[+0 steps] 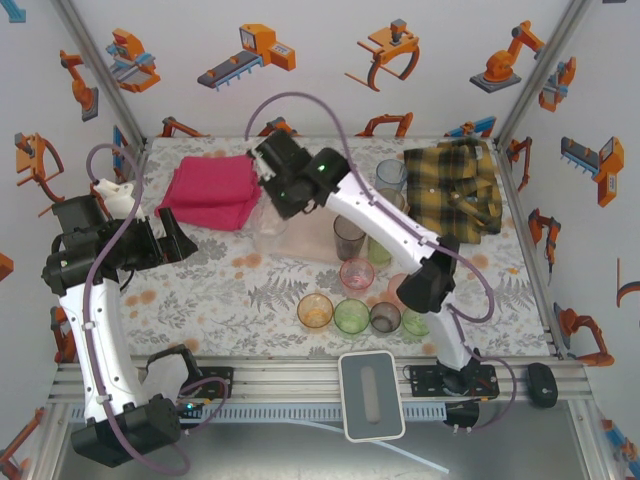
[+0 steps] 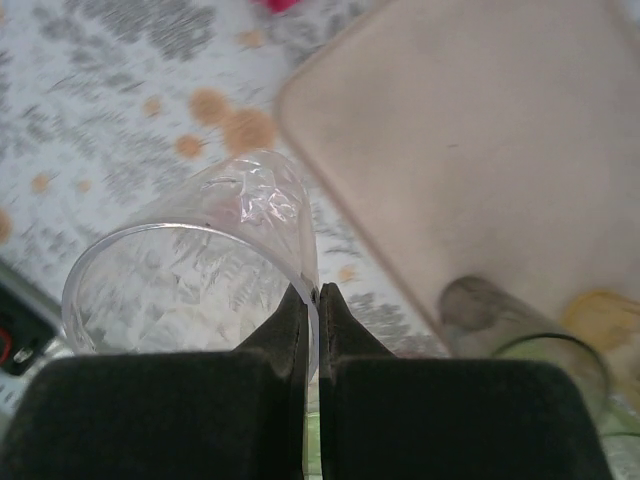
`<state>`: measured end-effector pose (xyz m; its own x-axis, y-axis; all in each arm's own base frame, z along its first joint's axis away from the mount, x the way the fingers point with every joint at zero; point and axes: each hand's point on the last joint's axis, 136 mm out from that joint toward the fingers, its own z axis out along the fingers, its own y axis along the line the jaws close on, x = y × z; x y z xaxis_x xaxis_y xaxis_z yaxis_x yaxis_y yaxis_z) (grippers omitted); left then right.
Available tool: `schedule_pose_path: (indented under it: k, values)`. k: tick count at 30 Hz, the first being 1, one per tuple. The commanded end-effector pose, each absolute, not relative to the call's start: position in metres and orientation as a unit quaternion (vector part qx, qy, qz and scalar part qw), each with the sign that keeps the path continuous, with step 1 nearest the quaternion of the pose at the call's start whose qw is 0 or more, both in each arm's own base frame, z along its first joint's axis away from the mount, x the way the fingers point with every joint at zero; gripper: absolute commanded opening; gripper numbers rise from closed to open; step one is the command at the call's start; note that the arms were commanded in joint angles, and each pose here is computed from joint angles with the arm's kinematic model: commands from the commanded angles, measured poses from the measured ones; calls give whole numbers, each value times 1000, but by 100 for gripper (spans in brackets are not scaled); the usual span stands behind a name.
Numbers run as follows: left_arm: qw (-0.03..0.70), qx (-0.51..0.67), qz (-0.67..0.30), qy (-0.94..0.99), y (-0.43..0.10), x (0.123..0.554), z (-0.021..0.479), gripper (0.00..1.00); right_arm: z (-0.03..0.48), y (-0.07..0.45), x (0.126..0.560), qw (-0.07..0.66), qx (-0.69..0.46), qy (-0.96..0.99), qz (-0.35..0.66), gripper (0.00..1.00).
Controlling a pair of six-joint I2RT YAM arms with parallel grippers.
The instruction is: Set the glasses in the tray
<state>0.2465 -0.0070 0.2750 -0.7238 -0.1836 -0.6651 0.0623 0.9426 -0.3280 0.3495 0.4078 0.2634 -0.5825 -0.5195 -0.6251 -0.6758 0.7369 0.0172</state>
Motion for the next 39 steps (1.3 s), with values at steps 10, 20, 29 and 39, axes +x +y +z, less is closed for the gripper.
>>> schedule_pose_path:
  k: [10, 20, 29, 39]
  values:
    - [366, -35, -173, 914, -9, 243, 269, 97, 282, 260, 470, 359, -211, 908, 34, 2]
    - [365, -34, -180, 913, -11, 243, 267, 97, 256, 230, 471, 337, -199, 920, 3, 2]
    - [365, -34, -184, 912, -12, 243, 267, 97, 235, 221, 467, 322, -193, 927, -4, 2]
    - [363, -35, -185, 912, -12, 243, 265, 97, 223, 219, 469, 318, -187, 930, -4, 3]
